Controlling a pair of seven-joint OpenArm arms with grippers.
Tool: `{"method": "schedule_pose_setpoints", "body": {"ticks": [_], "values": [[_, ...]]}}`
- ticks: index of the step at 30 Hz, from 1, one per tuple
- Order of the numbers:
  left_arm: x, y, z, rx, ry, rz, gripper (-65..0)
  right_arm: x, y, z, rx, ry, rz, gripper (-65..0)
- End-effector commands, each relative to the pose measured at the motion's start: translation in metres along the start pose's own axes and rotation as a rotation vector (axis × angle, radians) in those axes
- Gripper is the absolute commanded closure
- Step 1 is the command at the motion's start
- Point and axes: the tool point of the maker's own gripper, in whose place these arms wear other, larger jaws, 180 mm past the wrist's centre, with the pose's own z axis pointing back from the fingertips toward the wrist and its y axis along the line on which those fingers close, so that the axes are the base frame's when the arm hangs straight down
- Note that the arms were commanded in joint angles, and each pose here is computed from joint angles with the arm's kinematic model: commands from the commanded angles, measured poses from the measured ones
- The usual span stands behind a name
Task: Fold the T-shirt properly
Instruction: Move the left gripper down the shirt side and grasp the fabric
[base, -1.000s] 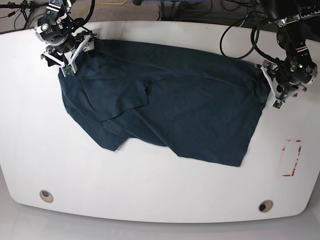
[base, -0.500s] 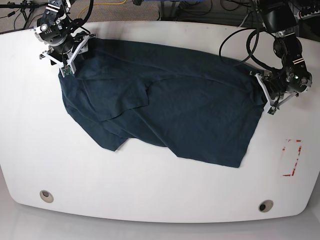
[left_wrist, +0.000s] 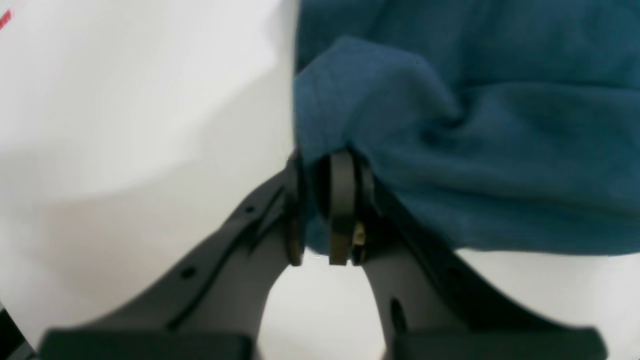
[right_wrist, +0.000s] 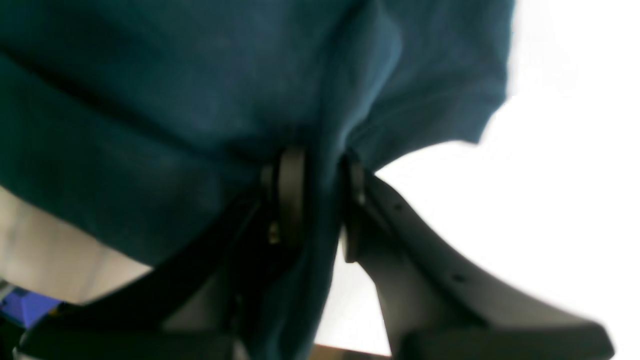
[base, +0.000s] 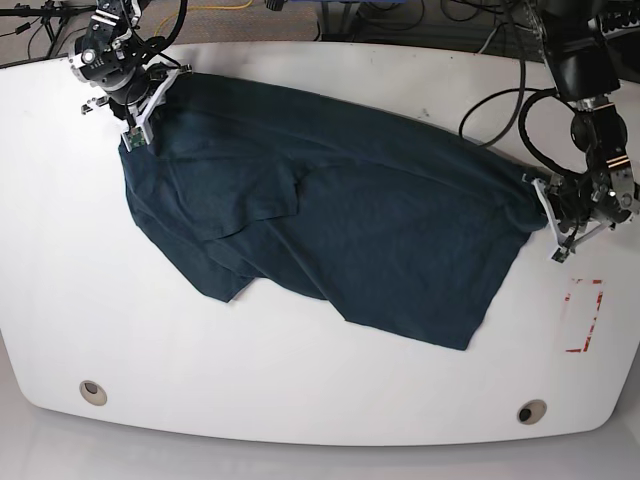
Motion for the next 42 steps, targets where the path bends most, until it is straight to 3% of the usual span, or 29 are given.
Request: {"method": "schedule_pose_setpoints", "body": {"ticks": [1,16,29,42], "values": [[0.016,0.026,0.011,0.047,-0.032,0.009,-6.8,0.007,-0.01,0.002,-0.022,-0.017,0.017,-9.2],[0.083,0.054,0.041,0.115,-0.148,-0.063,-7.4,0.013,-0.013,0.0,-0.027,-0.029,0.018,-9.4],[0.136,0.071,0.07,0.16,-0.294,-0.071,-33.8,0.013,-0.017,0.001,-0.034,-0.027,0.028,-9.4],[0.167,0.08,0.092,0.183,-0.403,-0.069,-35.4,0.014,-0.017,0.002,-0.034,-0.03,0.031,-9.4]]}}
